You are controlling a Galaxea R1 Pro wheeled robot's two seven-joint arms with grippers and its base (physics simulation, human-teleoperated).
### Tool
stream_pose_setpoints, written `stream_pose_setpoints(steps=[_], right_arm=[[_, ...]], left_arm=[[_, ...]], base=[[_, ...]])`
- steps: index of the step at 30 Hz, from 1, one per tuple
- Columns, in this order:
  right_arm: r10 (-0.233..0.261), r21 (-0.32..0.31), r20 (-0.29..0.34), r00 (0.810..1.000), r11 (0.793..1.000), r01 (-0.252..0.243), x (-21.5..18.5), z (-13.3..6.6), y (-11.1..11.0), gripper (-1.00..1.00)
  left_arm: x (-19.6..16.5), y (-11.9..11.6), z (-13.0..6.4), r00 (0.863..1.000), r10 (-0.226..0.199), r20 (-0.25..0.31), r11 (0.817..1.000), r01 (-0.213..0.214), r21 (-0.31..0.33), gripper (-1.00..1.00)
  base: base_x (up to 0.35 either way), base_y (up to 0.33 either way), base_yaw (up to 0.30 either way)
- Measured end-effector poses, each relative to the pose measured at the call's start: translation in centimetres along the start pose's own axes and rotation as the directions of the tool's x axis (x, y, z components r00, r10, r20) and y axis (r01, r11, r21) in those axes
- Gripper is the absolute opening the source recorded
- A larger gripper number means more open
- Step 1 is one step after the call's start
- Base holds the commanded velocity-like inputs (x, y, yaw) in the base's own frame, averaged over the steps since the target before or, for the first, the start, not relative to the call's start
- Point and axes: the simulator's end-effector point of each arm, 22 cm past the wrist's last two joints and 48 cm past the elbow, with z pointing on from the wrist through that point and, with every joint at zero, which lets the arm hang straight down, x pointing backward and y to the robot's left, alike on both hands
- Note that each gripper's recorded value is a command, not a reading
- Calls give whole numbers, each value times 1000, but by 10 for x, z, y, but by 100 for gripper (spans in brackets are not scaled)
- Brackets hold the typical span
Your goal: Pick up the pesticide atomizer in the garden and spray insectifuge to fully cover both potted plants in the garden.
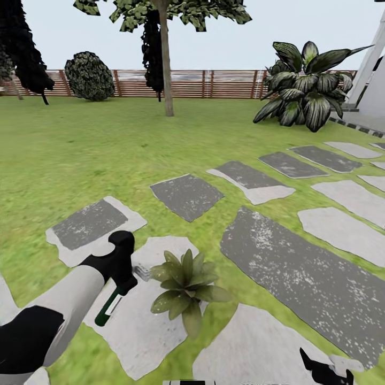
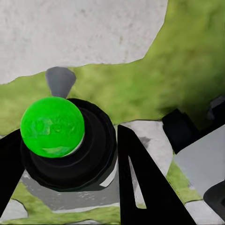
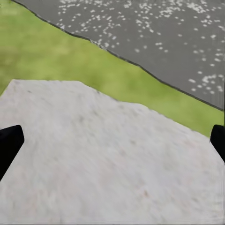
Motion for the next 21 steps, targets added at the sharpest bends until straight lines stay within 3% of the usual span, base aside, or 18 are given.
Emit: stream_pose_setpoints(steps=[8,15,21], right_arm=[[-1,1,0,1000,1000,1,0,0,-1,100],[0,0,0,1000,1000,0,0,0,0,100],[0,0,0,1000,1000,0,0,0,0,100]], left_arm=[[3,4,1,1000,-1,-18,1000,1,-25,-100],[13,14,3,999,-18,-29,999,17,-38,-100],[20,25,2,999,-42,-31,998,40,-43,-100]], base=[[-215,-194,16],[46,-29,6],[2,0,214]])
